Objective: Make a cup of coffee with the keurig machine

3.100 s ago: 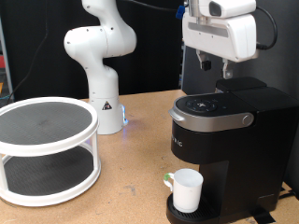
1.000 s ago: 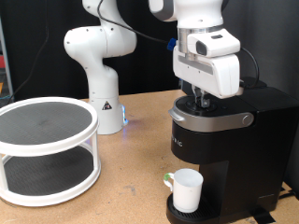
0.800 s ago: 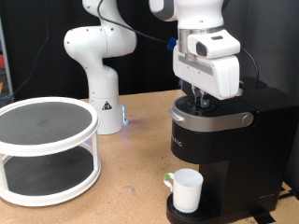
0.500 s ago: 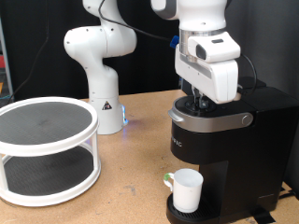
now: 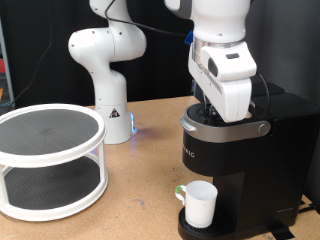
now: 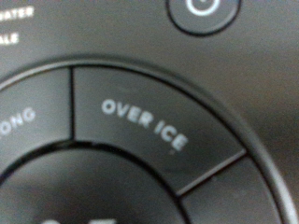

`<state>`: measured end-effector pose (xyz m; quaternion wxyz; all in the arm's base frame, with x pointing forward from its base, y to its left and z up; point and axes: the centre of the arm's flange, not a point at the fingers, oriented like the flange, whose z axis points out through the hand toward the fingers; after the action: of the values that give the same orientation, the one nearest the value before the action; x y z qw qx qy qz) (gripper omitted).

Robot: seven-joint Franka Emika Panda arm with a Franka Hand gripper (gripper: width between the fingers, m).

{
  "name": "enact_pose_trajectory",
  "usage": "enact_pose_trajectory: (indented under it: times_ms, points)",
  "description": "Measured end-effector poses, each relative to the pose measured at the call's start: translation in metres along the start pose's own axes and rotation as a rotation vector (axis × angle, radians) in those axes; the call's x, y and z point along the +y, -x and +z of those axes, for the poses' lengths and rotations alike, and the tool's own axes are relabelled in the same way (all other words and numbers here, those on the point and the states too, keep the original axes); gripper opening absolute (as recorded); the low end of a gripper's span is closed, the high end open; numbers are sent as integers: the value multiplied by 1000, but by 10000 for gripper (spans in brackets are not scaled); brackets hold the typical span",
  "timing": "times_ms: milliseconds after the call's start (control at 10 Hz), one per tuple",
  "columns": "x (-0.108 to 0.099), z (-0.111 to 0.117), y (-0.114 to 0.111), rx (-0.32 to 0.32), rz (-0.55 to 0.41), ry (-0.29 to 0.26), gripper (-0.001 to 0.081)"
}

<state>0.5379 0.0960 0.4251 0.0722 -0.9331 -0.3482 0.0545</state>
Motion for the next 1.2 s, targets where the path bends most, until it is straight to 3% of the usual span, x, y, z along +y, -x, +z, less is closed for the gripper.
enact_pose_trajectory:
  times_ms: [600,1000,1200]
  points:
    - [4,-1,-2,1,-4,-17,1]
    - [0,-2,3,155,-43,17,1]
    - [-3,-2,7,202,-80,17,1]
